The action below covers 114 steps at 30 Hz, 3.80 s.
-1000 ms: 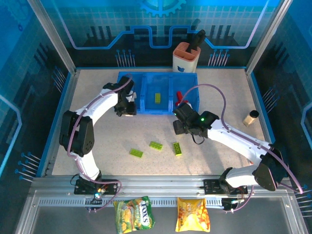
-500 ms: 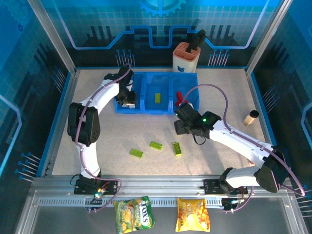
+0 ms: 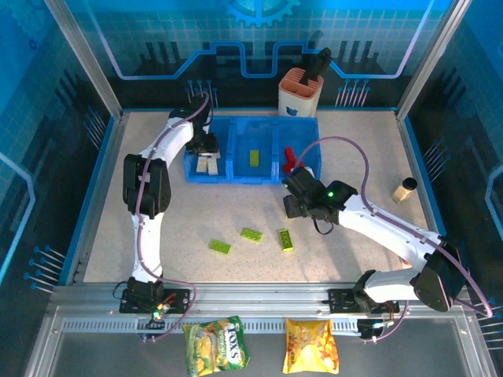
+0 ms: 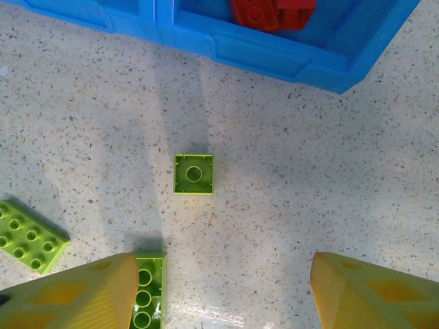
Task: Sort the legos into containers by color
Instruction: Place the lego in the container, then pick up the lego from the center of the table.
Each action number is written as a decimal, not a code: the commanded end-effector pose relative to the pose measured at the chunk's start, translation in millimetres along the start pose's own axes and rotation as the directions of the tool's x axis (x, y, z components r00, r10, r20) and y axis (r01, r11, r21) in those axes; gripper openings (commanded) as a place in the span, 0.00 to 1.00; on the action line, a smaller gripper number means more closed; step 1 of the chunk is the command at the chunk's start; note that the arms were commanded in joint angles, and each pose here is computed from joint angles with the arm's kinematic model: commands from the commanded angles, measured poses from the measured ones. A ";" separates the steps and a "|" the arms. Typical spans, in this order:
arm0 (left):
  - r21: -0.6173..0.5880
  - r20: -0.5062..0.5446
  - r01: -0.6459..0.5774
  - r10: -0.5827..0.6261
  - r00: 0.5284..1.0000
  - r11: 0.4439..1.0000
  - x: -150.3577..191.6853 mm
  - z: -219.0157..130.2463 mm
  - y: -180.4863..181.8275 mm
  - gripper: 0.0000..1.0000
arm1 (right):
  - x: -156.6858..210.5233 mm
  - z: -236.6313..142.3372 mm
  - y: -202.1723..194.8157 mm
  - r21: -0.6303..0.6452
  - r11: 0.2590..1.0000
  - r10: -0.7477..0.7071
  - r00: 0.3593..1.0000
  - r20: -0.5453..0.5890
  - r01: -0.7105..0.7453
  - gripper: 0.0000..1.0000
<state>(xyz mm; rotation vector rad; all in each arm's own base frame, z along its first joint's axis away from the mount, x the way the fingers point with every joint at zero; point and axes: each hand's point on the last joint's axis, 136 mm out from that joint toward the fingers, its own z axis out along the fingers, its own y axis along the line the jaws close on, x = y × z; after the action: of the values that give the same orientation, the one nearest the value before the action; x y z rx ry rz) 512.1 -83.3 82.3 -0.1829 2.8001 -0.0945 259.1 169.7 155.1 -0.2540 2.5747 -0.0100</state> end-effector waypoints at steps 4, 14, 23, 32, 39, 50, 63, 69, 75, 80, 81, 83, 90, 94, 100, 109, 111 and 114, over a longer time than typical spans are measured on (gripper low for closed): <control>0.007 0.070 0.024 -0.025 0.997 1.000 -30.1 7.9 -3.7 0.49 | 4.3 2.8 -8.0 0.030 0.999 0.015 1.000 -0.014 -0.015 0.68; 0.034 0.123 0.052 -0.056 0.991 0.998 -48.7 29.5 -6.4 0.49 | 5.9 -0.2 -11.4 0.037 0.999 0.017 1.000 -0.012 -0.016 0.68; 0.072 0.105 0.071 -0.079 0.991 0.995 -46.4 55.2 -12.3 0.50 | 7.5 -6.5 -15.8 0.042 0.999 0.021 1.000 -0.007 -0.020 0.68; 0.086 0.082 0.076 -0.083 0.993 0.993 -41.6 57.8 -14.6 0.53 | 8.0 -11.9 -20.0 0.045 0.999 0.027 1.000 0.004 -0.027 0.68; 0.104 0.094 0.069 -0.079 0.992 0.992 -45.5 38.9 -18.0 0.55 | 8.7 -13.0 -20.6 0.044 0.999 0.029 1.000 0.006 -0.029 0.68; 0.130 0.132 0.061 -0.078 0.988 0.990 -52.4 -6.5 -22.5 0.55 | 7.0 -9.5 -16.7 0.035 0.999 0.023 1.000 0.004 -0.023 0.68; 0.160 0.113 0.048 -0.067 0.991 0.986 -20.2 -55.7 -22.2 0.55 | 7.3 -1.2 -8.9 0.012 1.000 0.014 1.000 -0.006 -0.014 0.68; 0.170 0.089 0.043 -0.059 0.994 0.985 13.9 -73.4 -20.3 0.55 | 8.6 3.6 -5.3 0.002 1.000 0.013 1.000 -0.015 -0.013 0.68; 0.161 0.055 0.021 -0.030 0.998 0.987 51.3 -88.1 -15.8 0.55 | 11.7 8.8 0.3 -0.016 1.000 0.013 0.999 -0.035 -0.013 0.68; 0.182 0.035 0.022 -0.028 0.999 0.983 79.7 -102.0 -12.3 0.55 | 14.2 16.2 5.3 -0.025 1.000 0.017 0.998 -0.055 -0.019 0.68; 0.185 0.031 0.025 -0.031 0.999 0.982 85.7 -104.1 -11.1 0.55 | 14.4 17.9 6.8 -0.027 0.999 0.020 0.998 -0.060 -0.021 0.67; 0.196 0.023 0.029 -0.034 0.999 0.980 97.3 -107.2 -9.6 0.55 | 14.3 21.4 9.8 -0.029 0.999 0.023 0.997 -0.070 -0.025 0.67; 0.218 -0.020 0.046 -0.042 0.999 0.975 141.1 -107.9 -2.3 0.55 | 14.2 37.0 17.3 -0.022 0.999 0.024 0.993 -0.118 -0.027 0.66; 0.210 -0.044 0.067 -0.060 0.997 0.975 166.1 -101.6 5.3 0.55 | 13.0 48.0 21.7 -0.029 0.999 0.026 0.989 -0.146 -0.031 0.66; 0.204 -0.083 0.082 -0.066 0.994 0.975 202.4 -95.2 8.6 0.55 | 10.2 66.9 24.7 -0.024 1.000 0.014 0.983 -0.184 -0.019 0.66; 0.146 -0.079 0.039 -0.027 0.997 0.989 232.2 -109.0 26.5 0.56 | 9.6 99.4 25.7 -0.036 0.999 0.024 0.971 -0.239 -0.034 0.65; 0.129 -0.070 0.014 -0.004 0.998 0.992 235.3 -112.0 31.4 0.57 | 9.9 106.9 25.8 -0.035 0.999 0.028 0.968 -0.249 -0.037 0.64; 0.131 -0.050 -0.002 0.008 0.999 0.991 235.0 -116.0 32.5 0.57 | 10.6 116.5 26.2 -0.035 0.998 0.034 0.964 -0.263 -0.045 0.63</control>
<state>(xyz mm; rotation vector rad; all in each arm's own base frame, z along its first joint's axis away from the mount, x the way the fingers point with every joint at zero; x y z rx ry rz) 262.2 -85.2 115.2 -0.1833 2.8115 -0.3346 295.5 191.6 48.4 -0.2357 2.8524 -0.0220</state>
